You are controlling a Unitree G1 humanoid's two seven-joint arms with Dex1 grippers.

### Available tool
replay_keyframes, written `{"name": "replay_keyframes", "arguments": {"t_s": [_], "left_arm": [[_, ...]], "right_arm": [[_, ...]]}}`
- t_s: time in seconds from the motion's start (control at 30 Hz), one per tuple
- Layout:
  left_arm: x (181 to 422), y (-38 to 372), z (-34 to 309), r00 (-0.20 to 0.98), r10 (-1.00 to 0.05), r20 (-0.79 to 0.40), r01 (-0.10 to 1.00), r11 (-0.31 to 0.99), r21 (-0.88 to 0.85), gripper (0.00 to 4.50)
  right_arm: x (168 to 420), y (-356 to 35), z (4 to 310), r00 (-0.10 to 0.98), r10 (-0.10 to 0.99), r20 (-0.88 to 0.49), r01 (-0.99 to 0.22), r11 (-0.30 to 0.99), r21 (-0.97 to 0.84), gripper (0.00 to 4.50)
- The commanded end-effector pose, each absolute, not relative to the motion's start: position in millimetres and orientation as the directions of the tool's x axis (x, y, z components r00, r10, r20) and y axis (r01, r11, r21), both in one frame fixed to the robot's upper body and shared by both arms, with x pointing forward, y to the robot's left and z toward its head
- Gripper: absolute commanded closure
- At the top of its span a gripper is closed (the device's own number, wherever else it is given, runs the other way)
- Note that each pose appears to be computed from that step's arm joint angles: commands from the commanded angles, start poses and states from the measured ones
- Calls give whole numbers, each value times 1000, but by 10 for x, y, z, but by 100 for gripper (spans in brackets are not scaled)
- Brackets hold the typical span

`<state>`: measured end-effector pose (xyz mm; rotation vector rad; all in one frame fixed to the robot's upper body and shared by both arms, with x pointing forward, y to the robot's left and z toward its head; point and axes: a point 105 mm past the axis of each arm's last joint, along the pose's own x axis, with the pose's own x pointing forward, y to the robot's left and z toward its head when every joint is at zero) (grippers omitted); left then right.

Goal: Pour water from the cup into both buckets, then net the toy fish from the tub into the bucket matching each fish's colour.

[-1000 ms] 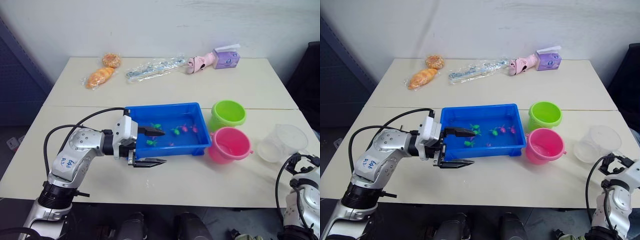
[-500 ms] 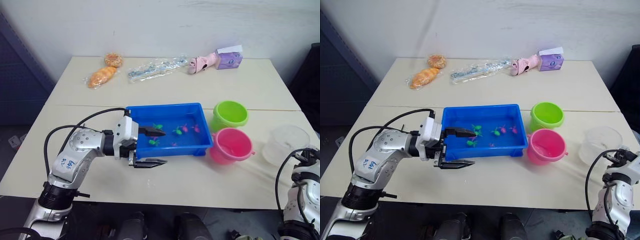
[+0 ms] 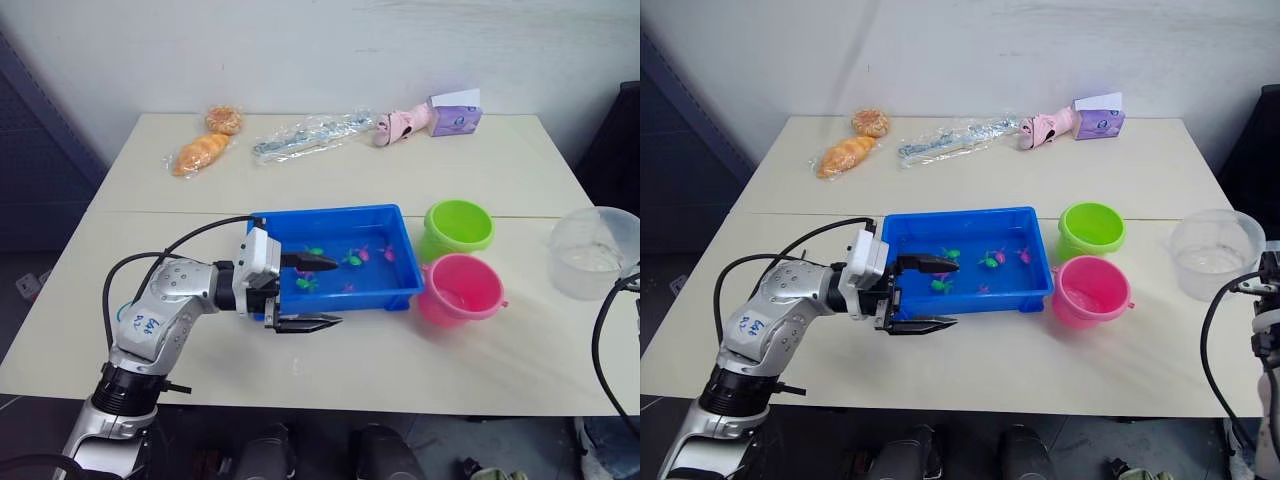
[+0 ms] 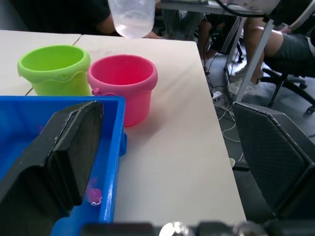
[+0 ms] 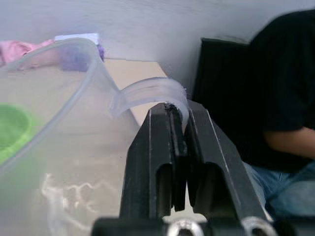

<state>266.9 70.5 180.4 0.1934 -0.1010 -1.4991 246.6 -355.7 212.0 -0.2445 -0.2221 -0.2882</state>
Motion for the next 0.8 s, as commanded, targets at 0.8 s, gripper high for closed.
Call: {"name": "replay_keyframes", "arguments": {"t_s": [0.8], "left_arm": [[2694, 629, 1858, 95, -995, 25, 980, 97, 174, 0]], "right_arm": [[2605, -3037, 2311, 976, -19, 219, 181, 635, -751, 446]]}}
